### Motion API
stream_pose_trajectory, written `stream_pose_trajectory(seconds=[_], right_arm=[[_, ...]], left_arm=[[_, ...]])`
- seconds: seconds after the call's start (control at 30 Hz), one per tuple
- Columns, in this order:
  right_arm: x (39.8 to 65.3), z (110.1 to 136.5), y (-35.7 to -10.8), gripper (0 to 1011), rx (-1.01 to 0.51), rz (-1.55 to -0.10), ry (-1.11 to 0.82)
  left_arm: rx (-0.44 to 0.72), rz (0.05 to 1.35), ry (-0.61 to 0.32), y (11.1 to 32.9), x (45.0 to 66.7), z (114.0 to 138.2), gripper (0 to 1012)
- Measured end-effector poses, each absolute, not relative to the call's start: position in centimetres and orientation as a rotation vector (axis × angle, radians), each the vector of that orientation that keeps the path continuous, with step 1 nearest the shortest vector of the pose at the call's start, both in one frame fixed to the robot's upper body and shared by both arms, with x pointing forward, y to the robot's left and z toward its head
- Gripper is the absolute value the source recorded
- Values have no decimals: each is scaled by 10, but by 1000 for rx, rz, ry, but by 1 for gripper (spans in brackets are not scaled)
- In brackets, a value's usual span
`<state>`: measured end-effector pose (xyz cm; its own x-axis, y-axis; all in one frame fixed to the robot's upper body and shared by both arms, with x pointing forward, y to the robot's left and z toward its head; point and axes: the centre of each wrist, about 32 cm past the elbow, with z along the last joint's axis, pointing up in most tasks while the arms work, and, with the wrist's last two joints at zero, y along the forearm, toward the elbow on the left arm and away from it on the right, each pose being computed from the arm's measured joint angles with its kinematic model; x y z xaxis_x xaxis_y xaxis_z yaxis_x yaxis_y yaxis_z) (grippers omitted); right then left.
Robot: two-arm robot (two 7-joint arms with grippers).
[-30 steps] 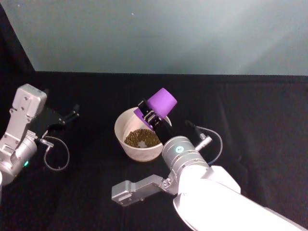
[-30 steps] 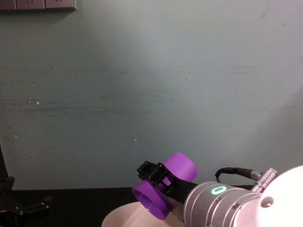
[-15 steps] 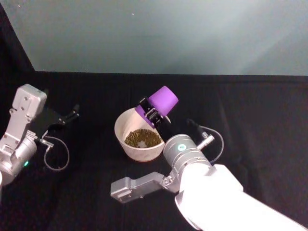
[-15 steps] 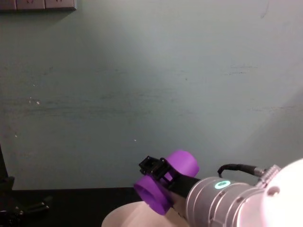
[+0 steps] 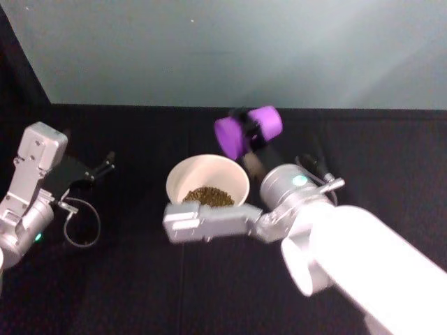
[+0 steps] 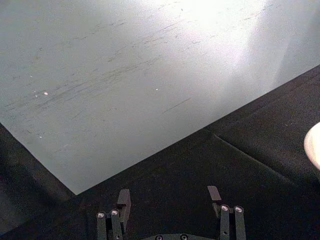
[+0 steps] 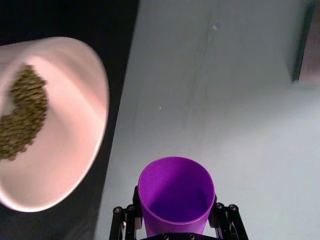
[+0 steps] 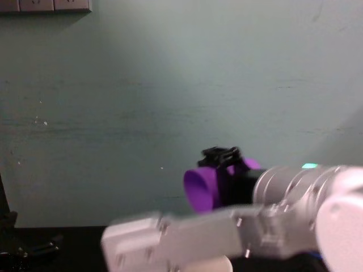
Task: Pick up the cup and pour the mung beans from the cup into the bowl.
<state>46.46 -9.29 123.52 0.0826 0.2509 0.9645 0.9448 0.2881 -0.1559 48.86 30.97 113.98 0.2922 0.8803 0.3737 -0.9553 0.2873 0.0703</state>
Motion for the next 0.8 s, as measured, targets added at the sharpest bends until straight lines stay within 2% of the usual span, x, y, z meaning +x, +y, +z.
stream_pose_trajectory(seconds=[0.37, 0.8], right_arm=[[476, 1254, -119, 721, -1010, -882, -1159], [490, 1263, -161, 721, -673, -973, -792]], left_arm=[[304, 1248, -285, 310, 489, 1140, 1000], [304, 1248, -285, 310, 489, 1140, 1000]])
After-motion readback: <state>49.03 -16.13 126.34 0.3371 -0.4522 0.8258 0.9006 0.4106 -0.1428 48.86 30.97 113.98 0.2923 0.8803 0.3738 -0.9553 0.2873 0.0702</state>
